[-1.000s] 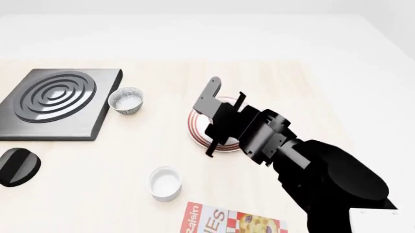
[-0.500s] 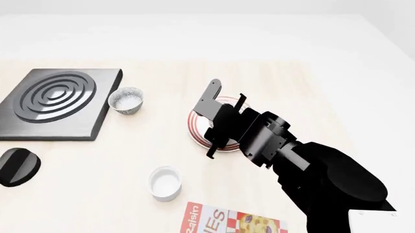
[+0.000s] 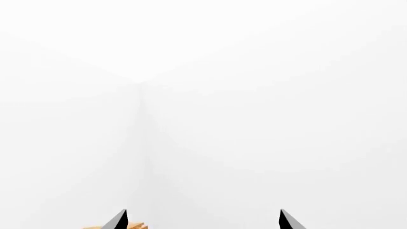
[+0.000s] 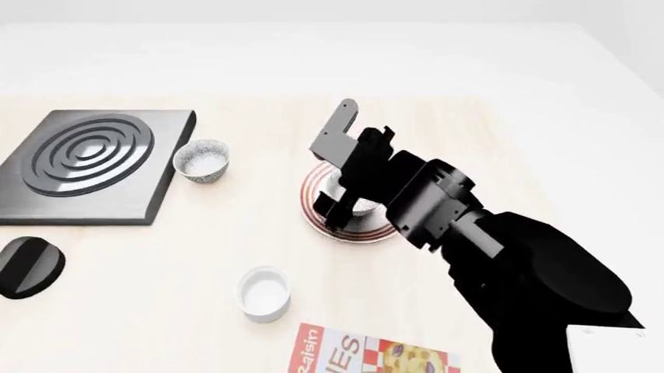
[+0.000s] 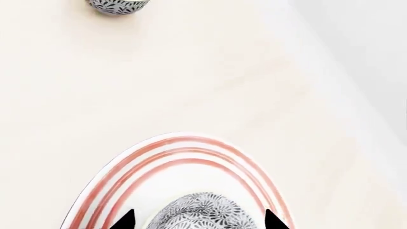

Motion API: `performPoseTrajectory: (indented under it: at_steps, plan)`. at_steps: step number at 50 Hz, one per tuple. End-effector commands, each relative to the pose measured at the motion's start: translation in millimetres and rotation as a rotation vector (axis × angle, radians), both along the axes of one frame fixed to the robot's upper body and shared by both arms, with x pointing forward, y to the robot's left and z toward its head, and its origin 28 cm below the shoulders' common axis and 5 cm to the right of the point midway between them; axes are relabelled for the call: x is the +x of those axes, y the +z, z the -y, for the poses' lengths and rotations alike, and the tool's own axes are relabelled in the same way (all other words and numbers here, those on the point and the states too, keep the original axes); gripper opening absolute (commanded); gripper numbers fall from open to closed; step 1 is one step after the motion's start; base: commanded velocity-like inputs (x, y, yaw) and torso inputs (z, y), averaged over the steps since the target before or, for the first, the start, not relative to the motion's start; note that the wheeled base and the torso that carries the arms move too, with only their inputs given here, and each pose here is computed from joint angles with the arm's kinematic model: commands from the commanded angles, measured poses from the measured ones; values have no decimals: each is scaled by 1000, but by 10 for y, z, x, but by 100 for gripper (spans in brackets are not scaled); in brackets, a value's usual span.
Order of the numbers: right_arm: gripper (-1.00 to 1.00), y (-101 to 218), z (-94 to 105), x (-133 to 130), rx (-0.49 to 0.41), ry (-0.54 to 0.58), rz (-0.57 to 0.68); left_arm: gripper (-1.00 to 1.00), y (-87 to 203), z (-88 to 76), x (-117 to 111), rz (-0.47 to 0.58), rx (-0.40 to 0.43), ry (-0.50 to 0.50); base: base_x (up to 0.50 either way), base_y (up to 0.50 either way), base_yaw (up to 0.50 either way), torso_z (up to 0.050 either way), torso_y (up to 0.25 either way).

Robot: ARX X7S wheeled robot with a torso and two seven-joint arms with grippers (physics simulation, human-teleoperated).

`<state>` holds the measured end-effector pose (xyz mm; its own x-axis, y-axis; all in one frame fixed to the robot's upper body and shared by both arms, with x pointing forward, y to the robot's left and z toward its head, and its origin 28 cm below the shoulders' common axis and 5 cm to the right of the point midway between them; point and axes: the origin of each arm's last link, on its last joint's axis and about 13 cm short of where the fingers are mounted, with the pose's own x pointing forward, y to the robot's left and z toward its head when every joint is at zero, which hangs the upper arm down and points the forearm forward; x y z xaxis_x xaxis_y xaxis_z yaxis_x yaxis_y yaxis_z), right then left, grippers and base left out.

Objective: Pick the akita bowl next to the cookies box and place it on the plate.

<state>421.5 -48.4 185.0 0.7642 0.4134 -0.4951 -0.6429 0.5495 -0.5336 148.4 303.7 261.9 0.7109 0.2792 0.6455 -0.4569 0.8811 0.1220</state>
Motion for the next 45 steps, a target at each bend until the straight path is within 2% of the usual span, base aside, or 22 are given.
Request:
performPoseTrajectory:
  at_steps: [1, 4, 5, 7, 10, 11, 14, 15, 22, 23, 26, 30, 32, 33, 34, 40, 44, 45]
  plan:
    - [100, 482, -8, 92, 119, 39, 83, 100, -4, -2, -1, -1, 0, 4, 0, 0, 0, 0, 0]
    - [100, 764, 28, 123, 157, 48, 138, 100, -2, -3, 0, 0, 0, 5, 0, 0, 0, 0, 0]
    - [100, 1000, 87, 86, 192, 64, 181, 100, 0, -4, 2, 0, 1, 5, 0, 0, 0, 0, 0]
    - [100, 1223, 191, 0, 162, 73, 251, 100, 7, -5, -6, 4, 0, 6, 0, 0, 0, 0, 0]
    - [100, 1487, 313, -118, 188, 77, 313, 100, 4, 0, -1, 4, 1, 3, 0, 0, 0, 0, 0]
    - [100, 1656, 401, -211, 209, 84, 360, 100, -3, 5, 6, 1, 2, 0, 0, 0, 0, 0, 0]
    - [100, 1863, 544, -386, 231, 95, 432, 100, 3, 12, 9, 1, 4, -3, 0, 0, 0, 0, 0]
    - [100, 1982, 650, -497, 260, 88, 468, 100, 6, 12, 12, 1, 4, -4, 0, 0, 0, 0, 0]
    - [100, 2416, 1017, -965, 306, 59, 648, 100, 11, 22, 24, 0, 6, -12, 0, 0, 0, 0, 0]
    - [100, 2537, 1105, -1122, 330, 38, 727, 100, 5, 25, 30, -3, 6, -13, 0, 0, 0, 0, 0]
    - [100, 2695, 1211, -1402, 422, 74, 797, 100, 4, 31, 31, -4, 7, -16, 0, 0, 0, 0, 0]
    - [100, 2834, 1385, -1930, 503, 99, 964, 100, 10, 27, 27, -4, 9, -13, 0, 0, 0, 0, 0]
    - [100, 2832, 1437, -2114, 514, 96, 1027, 100, 9, 26, 27, -4, 8, -12, 0, 0, 0, 0, 0]
    - [100, 2807, 1565, -2527, 602, 75, 1205, 100, 18, 31, 25, -1, 11, -16, 0, 0, 0, 0, 0]
    - [100, 2780, 1622, -2657, 632, 67, 1249, 100, 17, 31, 26, -1, 10, -16, 0, 0, 0, 0, 0]
    - [100, 2666, 1707, -3112, 706, 62, 1405, 100, 20, 41, 19, -1, 14, -17, 0, 0, 0, 0, 0]
    - [100, 2656, 1724, -3344, 798, 77, 1505, 100, 22, 40, 18, 1, 14, -19, 0, 0, 0, 0, 0]
    - [100, 2660, 1725, -3445, 878, 105, 1545, 100, 21, 37, 16, 2, 13, -17, 0, 0, 0, 0, 0]
